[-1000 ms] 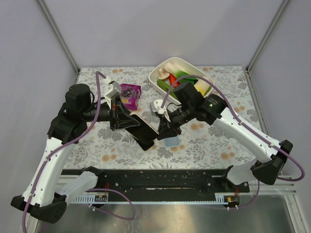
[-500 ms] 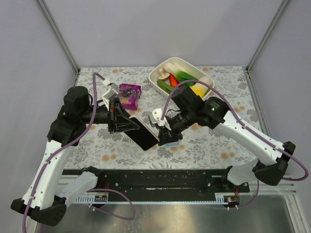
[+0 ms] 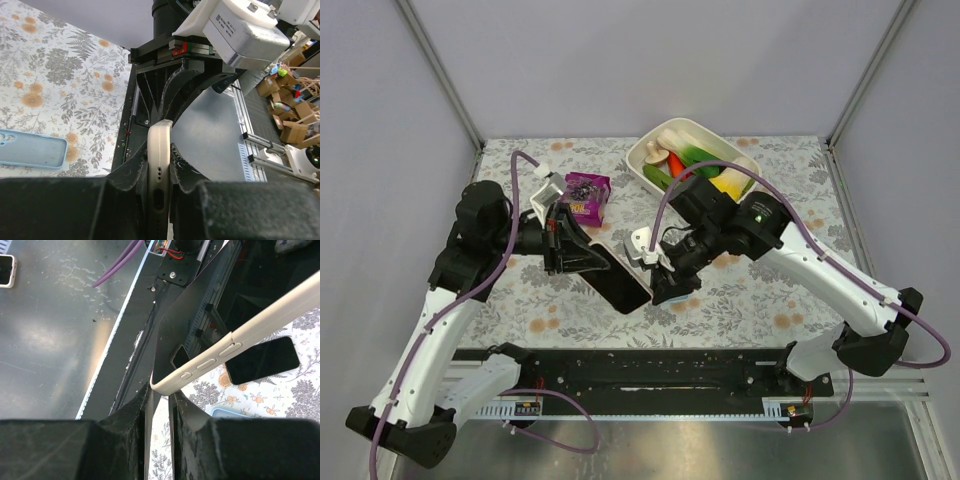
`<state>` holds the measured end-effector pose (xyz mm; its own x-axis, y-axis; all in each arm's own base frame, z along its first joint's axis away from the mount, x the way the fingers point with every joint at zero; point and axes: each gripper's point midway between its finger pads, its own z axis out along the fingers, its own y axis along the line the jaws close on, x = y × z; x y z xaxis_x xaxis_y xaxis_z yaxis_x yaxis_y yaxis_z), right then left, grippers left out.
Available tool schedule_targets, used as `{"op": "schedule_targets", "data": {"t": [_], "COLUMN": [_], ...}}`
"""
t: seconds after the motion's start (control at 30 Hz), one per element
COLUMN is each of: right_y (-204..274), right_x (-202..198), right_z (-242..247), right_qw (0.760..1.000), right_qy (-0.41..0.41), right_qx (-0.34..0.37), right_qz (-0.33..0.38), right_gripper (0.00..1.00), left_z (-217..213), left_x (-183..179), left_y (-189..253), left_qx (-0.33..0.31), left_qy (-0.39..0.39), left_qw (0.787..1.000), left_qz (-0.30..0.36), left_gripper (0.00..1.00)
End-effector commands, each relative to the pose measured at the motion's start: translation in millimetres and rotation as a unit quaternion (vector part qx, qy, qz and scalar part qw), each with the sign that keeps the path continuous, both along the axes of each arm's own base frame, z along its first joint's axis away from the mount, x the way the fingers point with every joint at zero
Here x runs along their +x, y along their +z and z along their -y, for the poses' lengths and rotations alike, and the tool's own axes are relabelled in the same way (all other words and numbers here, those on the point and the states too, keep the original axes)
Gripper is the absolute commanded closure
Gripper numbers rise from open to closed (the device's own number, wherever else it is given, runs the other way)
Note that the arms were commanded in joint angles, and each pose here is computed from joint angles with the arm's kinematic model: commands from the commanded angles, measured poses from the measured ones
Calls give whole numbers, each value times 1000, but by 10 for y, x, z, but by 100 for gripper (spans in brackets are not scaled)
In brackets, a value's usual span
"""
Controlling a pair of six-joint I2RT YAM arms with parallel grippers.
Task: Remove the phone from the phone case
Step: Remove the phone case from the phone.
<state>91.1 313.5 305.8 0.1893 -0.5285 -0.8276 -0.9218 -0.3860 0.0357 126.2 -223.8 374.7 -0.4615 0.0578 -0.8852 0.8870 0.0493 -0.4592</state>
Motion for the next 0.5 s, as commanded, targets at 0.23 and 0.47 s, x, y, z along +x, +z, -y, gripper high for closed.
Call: {"op": "schedule_targets", "data": {"t": [0.23, 0.47], "right_y": [461, 255], "right_x": [-281, 250], "right_z": [-178, -246], "right_qw": [995, 991], "right_qy": [64, -113], "right_qx": [79, 58], "right_qz": [12, 34], "right_gripper": [100, 59], "left_z": [-9, -139], "left_x": [488, 461], "left_y": [-87, 137], "left_qx": [0, 1], "left_qy": [90, 112], "left_qw": [995, 991], "left_qz": [37, 74], "left_gripper": [100, 100]}}
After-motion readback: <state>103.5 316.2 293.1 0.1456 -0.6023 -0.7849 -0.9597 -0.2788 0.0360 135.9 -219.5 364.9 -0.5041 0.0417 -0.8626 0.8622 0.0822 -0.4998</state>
